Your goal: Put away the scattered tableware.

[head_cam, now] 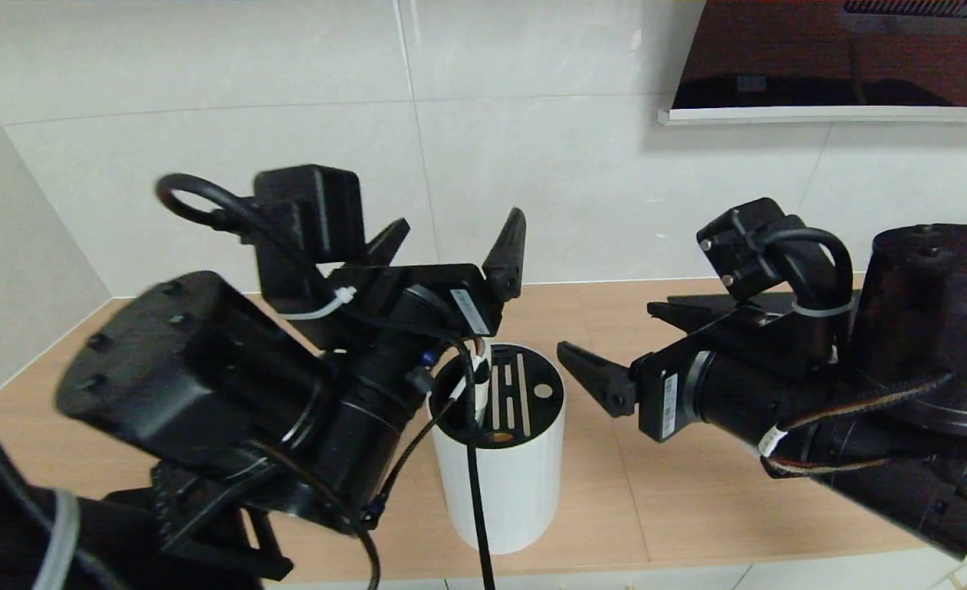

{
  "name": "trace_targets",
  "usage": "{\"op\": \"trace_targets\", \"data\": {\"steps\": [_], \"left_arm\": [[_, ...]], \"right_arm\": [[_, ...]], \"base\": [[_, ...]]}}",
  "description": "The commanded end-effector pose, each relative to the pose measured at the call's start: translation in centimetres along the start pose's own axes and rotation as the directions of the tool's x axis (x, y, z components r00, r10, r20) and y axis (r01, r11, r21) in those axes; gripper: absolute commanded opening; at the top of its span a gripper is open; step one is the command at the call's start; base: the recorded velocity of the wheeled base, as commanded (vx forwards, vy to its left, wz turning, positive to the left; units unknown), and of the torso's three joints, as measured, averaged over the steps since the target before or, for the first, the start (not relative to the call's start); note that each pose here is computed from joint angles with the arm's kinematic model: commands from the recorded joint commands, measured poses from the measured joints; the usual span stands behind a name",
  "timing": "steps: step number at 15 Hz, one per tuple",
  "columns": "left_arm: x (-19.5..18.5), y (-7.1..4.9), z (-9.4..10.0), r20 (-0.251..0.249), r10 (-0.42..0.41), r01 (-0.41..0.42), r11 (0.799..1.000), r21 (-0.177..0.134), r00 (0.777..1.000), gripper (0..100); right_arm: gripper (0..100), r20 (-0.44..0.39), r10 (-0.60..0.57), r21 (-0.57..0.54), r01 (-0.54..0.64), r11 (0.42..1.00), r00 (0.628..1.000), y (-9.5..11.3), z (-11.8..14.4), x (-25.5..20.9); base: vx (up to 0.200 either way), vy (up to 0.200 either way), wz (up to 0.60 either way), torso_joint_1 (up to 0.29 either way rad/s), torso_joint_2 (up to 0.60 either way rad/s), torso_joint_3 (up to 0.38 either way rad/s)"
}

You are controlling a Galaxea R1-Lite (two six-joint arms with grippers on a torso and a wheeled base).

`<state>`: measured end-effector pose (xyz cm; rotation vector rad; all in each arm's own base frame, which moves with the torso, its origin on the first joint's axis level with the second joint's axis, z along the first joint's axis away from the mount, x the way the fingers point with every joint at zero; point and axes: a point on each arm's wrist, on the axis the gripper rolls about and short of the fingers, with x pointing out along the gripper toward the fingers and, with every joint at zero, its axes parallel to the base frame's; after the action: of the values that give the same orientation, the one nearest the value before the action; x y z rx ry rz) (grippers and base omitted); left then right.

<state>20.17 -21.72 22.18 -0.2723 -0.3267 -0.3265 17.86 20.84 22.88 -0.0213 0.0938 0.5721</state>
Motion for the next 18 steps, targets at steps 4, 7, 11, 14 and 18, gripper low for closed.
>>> {"op": "trace_targets", "data": {"steps": [4,7,11,14,18], "left_arm": [[-6.1,4.7,12.2,0.217,-0.044,0.067,0.993,-0.096,0.975,100],[-12.3,8.5,13.6,0.144,-0.094,0.100,0.994,-0.032,0.985,100],[-20.7,12.3,13.0,-0.053,-0.001,0.002,1.000,0.025,0.999,100],[-24.9,13.2,12.2,-0.097,0.115,-0.114,0.993,0.018,0.989,100],[-27.8,13.0,11.8,-0.008,0.233,-0.232,0.971,0.052,0.973,100]], "right_arm": [[100,0.154,-0.235,0.078,0.226,0.971,0.960,-7.1,3.1,-3.5],[100,0.243,-0.318,0.106,0.301,0.948,0.916,-9.0,3.2,-10.8],[100,0.316,-0.411,0.137,0.388,0.912,0.855,-9.3,1.5,-20.6],[100,0.292,-0.530,0.134,0.515,0.847,0.796,-8.4,-1.1,-26.5],[100,0.309,-0.595,0.140,0.583,0.800,0.742,-5.9,-5.1,-31.6]], "base": [[0.000,0.000,0.00,0.000,0.00,0.000],[0.000,0.000,0.00,0.000,0.00,0.000],[0.000,0.000,0.00,0.000,0.00,0.000],[0.000,0.000,0.00,0.000,0.00,0.000],[0.000,0.000,0.00,0.000,0.00,0.000]]}}
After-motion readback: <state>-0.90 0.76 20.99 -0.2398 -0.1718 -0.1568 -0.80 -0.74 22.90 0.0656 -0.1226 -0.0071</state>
